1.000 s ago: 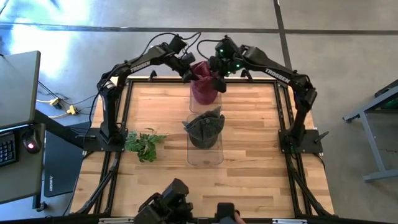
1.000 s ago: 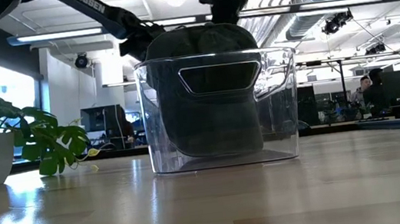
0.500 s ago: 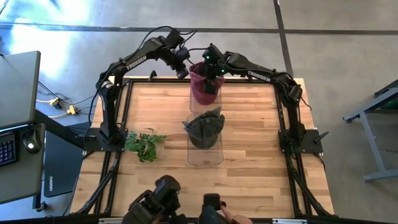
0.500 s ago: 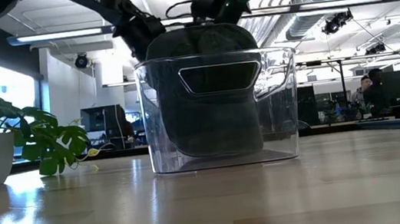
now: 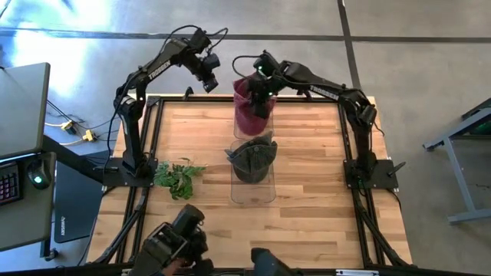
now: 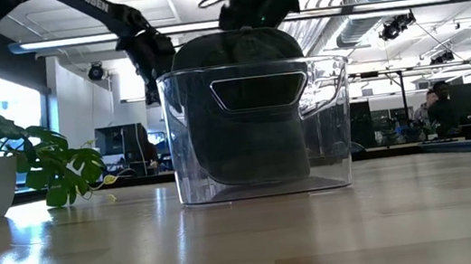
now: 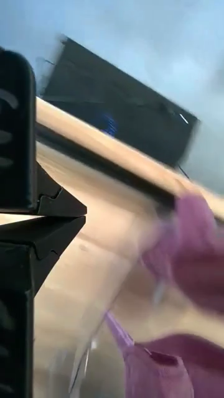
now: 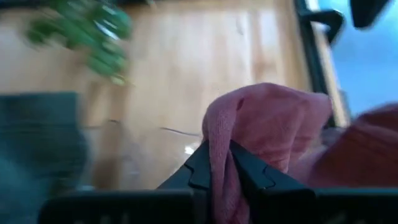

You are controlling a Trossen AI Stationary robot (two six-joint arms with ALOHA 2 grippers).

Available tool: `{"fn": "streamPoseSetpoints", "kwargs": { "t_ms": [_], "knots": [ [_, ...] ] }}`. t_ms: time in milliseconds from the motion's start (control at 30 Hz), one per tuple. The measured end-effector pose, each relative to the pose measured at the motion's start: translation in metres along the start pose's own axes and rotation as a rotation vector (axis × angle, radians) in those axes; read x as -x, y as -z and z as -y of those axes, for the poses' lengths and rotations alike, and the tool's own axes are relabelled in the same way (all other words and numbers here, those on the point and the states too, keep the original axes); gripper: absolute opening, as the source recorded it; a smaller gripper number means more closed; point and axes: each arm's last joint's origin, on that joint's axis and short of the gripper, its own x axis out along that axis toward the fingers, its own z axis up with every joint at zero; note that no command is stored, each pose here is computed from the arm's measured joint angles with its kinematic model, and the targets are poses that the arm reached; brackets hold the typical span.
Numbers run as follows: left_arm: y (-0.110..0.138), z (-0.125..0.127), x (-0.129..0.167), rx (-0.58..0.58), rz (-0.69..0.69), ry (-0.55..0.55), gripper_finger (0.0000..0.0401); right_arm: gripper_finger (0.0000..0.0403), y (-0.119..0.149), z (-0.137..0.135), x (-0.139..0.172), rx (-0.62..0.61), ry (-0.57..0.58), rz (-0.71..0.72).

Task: Pick & Place hat
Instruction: Put the red cap into the top transparent bin

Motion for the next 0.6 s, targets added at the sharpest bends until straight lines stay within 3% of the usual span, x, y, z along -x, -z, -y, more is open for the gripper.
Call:
{"fn": "streamPoseSetpoints", "kwargs": {
  "t_ms": [133, 233, 433, 600],
  "knots": [
    [-0.004, 0.009, 0.005, -0.125, 0.116, 0.199, 0.0000, 0.0010, 0.001, 0.007, 0.021, -0.046, -0.102, 0.070],
    [-0.014, 0.028, 0.014, -0.238, 0.223, 0.282, 0.0000, 0.0010, 0.005, 0.015, 0.028, -0.092, -0.125, 0.087],
    [-0.033, 0.062, 0.019, -0.435, 0.352, 0.325, 0.0009, 0.0016, 0.010, 0.019, 0.031, -0.108, -0.111, 0.064],
    [-0.040, 0.082, 0.011, -0.551, 0.353, 0.283, 0.0080, 0.0008, 0.010, 0.019, 0.031, -0.102, -0.115, 0.065]
  ]
}}
